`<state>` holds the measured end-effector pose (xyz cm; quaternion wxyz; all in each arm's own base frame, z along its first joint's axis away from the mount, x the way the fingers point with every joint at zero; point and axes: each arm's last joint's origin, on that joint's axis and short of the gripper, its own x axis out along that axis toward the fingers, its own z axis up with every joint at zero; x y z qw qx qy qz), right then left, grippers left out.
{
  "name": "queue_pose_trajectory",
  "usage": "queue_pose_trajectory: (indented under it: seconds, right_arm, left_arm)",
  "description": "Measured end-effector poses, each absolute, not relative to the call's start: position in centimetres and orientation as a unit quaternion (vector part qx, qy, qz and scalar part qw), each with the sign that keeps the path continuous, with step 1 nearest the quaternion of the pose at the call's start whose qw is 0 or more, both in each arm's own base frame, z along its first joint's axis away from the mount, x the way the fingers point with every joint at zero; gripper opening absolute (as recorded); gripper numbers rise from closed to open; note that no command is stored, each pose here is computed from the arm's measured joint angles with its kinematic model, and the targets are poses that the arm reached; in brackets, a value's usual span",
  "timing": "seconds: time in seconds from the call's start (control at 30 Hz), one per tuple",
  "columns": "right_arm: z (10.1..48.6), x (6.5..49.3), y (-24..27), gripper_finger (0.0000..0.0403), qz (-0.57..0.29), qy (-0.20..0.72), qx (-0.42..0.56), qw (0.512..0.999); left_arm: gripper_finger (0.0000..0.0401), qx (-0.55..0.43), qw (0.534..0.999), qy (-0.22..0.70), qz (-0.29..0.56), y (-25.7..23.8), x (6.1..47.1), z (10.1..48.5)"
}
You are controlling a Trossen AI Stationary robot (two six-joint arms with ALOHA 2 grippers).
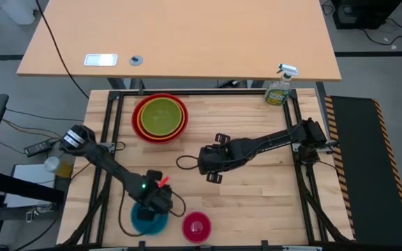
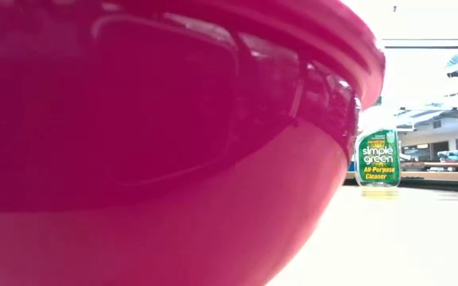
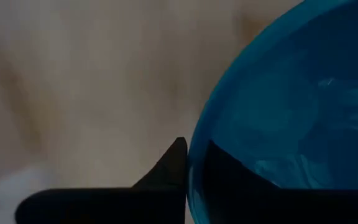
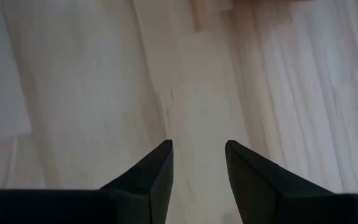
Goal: Nest bowls inside each other by size order
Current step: Stack the blue bowl on top of the green bowl
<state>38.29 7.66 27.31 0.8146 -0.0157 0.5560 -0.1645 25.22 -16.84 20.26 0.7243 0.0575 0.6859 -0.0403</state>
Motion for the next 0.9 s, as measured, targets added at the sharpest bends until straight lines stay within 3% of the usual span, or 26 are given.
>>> queue_pose_trajectory:
  seconds: [0.23,0.4,0.57,0.9]
  right_arm:
    - [25.5,36.8,7.5,0.0145,-0.164,0.595,-0.026,0.786]
    - [24.6,34.2,6.7,0.0126,-0.212,0.584,-0.014,0.783]
    - [24.5,31.8,6.4,0.0117,-0.238,0.529,0.025,0.815]
    - [24.7,31.0,7.1,0.0115,-0.176,0.443,0.066,0.877]
  left_arm:
    - [0.0023,0.091,0.748,0.657,0.016,-12.2,24.3,24.3]
    - [0.0023,0.084,0.778,0.620,0.060,-8.5,23.1,27.6]
    - [0.0023,0.069,0.801,0.584,0.110,-4.2,22.1,29.9]
    - [0.0023,0.018,0.808,0.564,0.172,4.1,21.3,32.5]
